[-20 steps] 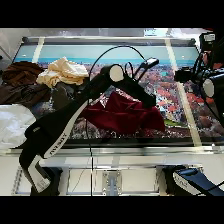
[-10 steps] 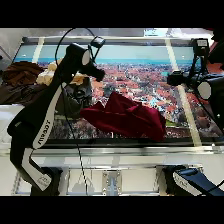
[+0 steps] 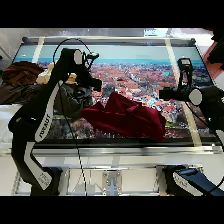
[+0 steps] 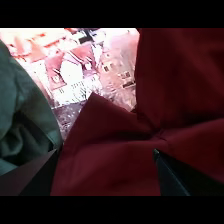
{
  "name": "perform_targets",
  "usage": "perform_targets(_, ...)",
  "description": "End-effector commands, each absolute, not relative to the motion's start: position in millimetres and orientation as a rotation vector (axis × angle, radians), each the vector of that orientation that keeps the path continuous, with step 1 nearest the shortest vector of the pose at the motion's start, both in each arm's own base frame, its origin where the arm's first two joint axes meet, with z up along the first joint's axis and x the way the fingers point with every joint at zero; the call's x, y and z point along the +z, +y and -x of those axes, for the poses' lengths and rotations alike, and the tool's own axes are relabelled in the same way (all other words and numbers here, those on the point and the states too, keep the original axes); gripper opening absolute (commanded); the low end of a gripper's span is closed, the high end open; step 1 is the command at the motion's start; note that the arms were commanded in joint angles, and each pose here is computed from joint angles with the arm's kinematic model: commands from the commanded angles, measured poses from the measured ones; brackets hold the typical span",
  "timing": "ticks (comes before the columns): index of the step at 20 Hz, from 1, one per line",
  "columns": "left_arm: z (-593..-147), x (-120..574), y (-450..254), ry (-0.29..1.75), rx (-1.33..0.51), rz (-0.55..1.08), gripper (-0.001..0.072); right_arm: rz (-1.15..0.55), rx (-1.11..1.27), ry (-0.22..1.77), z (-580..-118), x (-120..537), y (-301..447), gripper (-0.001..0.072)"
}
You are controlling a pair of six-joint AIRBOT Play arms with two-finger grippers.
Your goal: Fold the shirts.
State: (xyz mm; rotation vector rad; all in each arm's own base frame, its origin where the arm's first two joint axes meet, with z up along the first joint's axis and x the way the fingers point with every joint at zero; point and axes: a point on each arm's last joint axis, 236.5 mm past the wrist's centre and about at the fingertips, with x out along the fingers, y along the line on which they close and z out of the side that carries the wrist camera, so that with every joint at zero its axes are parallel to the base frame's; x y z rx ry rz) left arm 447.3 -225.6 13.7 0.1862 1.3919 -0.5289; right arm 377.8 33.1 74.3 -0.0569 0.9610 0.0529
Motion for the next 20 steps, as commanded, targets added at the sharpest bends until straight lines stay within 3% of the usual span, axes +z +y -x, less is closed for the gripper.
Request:
perform_targets(1, -445.9, -15.0, -214.2, 1.467, -0.488, -0.216, 0.0692, 0.086, 0.072, 1.066, -356.6, 57.9, 32.4, 0.033)
perform_targets(6, -474.1, -40.3, -133.4, 1.48, -0.136, -0.395, 0.0684, 0.056, 0.09, 1.045, -360.8, 60.5, 39.5, 0.033)
perform_targets(7, -478.0, -41.7, -120.7, 1.481, -0.094, -0.394, 0.0577, 0.052, 0.092, 1.039, -361.8, 61.1, 40.4, 0.033)
perform_targets(8, -480.4, -42.9, -109.9, 1.487, -0.075, -0.384, 0.039, 0.047, 0.095, 1.034, -362.8, 61.8, 41.7, 0.033)
perform_targets(9, -481.9, -44.2, -99.7, 1.496, -0.058, -0.369, 0.0267, 0.04, 0.099, 1.027, -364.1, 62.7, 43.3, 0.033)
perform_targets(12, -479.5, -46.3, -69.7, 1.544, -0.019, -0.291, 0.0161, 0.014, 0.113, 0.999, -369.5, 66.6, 49.3, 0.033)
perform_targets(13, -475.1, -48.6, -75.1, 1.568, -0.058, -0.225, 0.0018, 0.007, 0.116, 0.985, -372.2, 68.5, 50.6, 0.033)
perform_targets(16, -469.0, -47.2, -121.0, 1.576, -0.281, -0.055, 0.0011, -0.01, 0.122, 0.933, -382.0, 75.8, 54.1, 0.033)
perform_targets(20, -464.4, -40.0, -181.2, 1.52, -0.487, -0.036, 0.001, -0.023, 0.124, 0.91, -386.3, 79.2, 56.0, 0.033)
